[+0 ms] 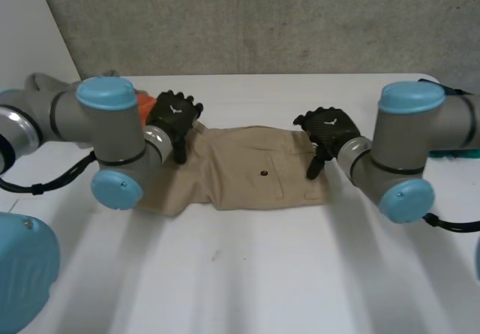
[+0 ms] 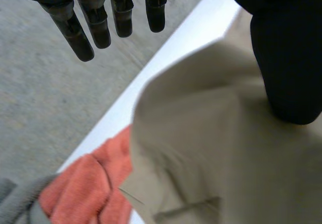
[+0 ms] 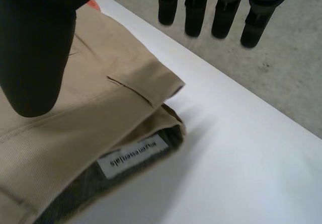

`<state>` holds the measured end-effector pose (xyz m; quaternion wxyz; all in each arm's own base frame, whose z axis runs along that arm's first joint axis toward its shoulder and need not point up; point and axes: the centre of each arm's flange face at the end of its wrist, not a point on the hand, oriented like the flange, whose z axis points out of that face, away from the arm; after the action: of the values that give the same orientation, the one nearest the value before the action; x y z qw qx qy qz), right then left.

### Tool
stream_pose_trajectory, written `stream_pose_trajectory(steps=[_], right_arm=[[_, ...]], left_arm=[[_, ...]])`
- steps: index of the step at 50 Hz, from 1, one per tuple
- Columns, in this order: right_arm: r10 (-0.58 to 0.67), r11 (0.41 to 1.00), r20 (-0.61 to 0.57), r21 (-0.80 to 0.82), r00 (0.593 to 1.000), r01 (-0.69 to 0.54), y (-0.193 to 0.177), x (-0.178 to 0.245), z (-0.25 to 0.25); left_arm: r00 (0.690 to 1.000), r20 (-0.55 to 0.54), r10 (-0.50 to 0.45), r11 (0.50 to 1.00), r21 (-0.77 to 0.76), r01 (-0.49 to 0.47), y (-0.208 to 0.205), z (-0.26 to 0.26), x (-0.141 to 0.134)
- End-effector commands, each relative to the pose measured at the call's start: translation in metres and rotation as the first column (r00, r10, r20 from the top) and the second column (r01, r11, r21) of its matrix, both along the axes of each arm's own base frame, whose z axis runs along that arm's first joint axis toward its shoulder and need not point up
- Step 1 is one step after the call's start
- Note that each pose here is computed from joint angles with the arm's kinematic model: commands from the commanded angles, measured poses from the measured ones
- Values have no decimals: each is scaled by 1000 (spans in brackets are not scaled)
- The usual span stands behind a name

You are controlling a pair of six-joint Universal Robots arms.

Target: Fold the laundry.

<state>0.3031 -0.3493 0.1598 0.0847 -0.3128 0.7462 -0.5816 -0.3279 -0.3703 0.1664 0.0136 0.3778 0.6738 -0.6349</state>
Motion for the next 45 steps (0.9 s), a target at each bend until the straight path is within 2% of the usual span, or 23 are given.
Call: stream_pose_trajectory(steps=[1, 9, 13, 26, 37, 42, 45], right_arm=[[-45, 994, -39, 94, 998, 49, 14, -20, 10], [-69, 987, -121, 135, 990, 85, 39, -28, -6], [-47, 990, -129, 124, 991, 63, 46, -24, -16], [-1, 1000, -68, -5, 998, 1, 50, -6, -26], [29, 1000, -134, 13, 991, -27, 49, 3, -59], [-60, 998, -142, -18, 988, 59, 40, -7, -57], [-145, 989, -106, -51, 984, 140, 36, -24, -32]], left_arm=[[999, -49, 4, 998, -61, -7, 5, 43, 12], [987, -161, -21, 997, -71, 10, 20, 72, 12], [976, -209, -54, 996, -75, 39, 27, 81, 9], [972, -220, -81, 995, -67, 67, 32, 77, 3], [972, -223, -77, 996, -65, 64, 29, 77, 6], [972, -222, -74, 996, -64, 61, 28, 76, 7], [972, -223, -72, 996, -67, 58, 28, 78, 8]])
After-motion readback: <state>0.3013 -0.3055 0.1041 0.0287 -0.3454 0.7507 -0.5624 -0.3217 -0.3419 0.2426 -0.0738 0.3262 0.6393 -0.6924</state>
